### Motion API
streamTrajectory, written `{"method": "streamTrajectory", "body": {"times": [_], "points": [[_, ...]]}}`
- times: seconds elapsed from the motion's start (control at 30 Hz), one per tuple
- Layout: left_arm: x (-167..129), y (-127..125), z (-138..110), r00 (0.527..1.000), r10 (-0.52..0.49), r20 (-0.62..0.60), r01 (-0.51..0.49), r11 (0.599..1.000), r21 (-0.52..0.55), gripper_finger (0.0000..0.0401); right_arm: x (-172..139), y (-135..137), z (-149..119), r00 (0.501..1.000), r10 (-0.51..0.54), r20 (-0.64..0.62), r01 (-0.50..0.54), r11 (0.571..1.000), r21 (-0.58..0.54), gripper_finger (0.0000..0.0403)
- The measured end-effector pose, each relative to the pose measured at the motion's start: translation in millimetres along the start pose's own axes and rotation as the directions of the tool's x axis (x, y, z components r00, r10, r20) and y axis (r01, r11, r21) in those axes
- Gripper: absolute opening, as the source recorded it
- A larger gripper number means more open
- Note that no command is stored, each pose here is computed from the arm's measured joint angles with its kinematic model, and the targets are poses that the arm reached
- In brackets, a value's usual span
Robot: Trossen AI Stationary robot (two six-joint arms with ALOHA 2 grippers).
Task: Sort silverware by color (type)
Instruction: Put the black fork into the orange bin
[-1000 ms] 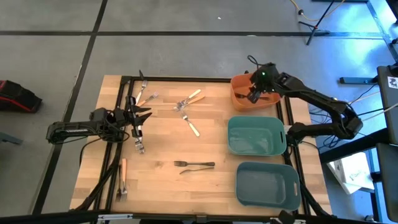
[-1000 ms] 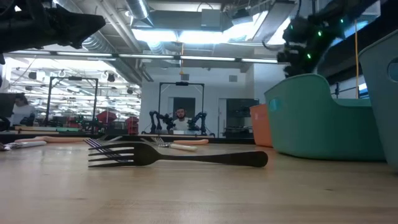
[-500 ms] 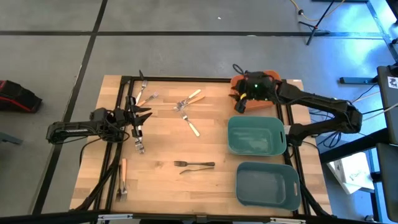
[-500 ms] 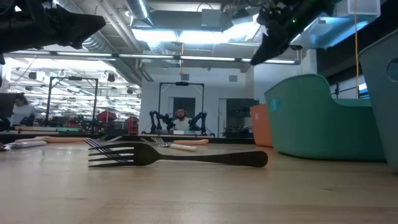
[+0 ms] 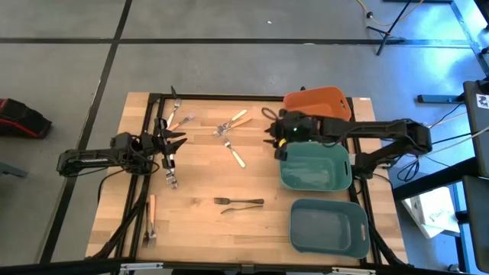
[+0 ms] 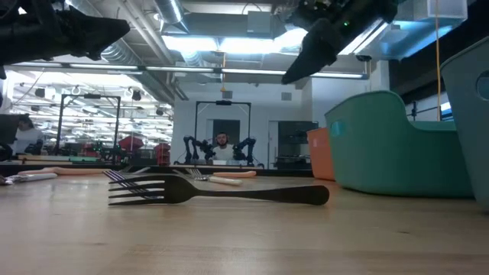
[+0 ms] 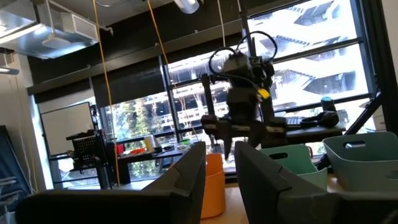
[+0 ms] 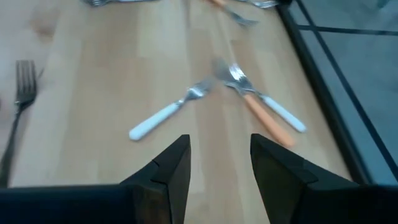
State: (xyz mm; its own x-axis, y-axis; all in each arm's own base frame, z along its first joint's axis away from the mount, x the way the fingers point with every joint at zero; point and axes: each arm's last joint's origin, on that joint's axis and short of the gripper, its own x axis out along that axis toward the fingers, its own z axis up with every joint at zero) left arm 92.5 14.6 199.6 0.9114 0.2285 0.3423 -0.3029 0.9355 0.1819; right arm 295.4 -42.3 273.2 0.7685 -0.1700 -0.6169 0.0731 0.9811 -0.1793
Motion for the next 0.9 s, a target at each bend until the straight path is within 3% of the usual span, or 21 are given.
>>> {"method": "streamTrajectory", "body": {"times": [0.33,0.77,0.9], "points": [[0,0,0,1.000,0.000,0.000,0.000,1.000,0.000,0.0080,34,34,-2,0.996,0.080,-0.027,-0.081,0.995,-0.056,0.0154],[0,0,0,1.000,-0.001,-0.001,0.001,1.000,-0.001,0.0080,56,90,30,0.978,0.197,-0.070,-0.204,0.972,-0.117,0.0154],[0,0,2,1.000,-0.001,0.025,0.003,0.997,-0.073,0.0080,62,113,33,0.969,0.237,-0.076,-0.246,0.958,-0.147,0.0154]]}}
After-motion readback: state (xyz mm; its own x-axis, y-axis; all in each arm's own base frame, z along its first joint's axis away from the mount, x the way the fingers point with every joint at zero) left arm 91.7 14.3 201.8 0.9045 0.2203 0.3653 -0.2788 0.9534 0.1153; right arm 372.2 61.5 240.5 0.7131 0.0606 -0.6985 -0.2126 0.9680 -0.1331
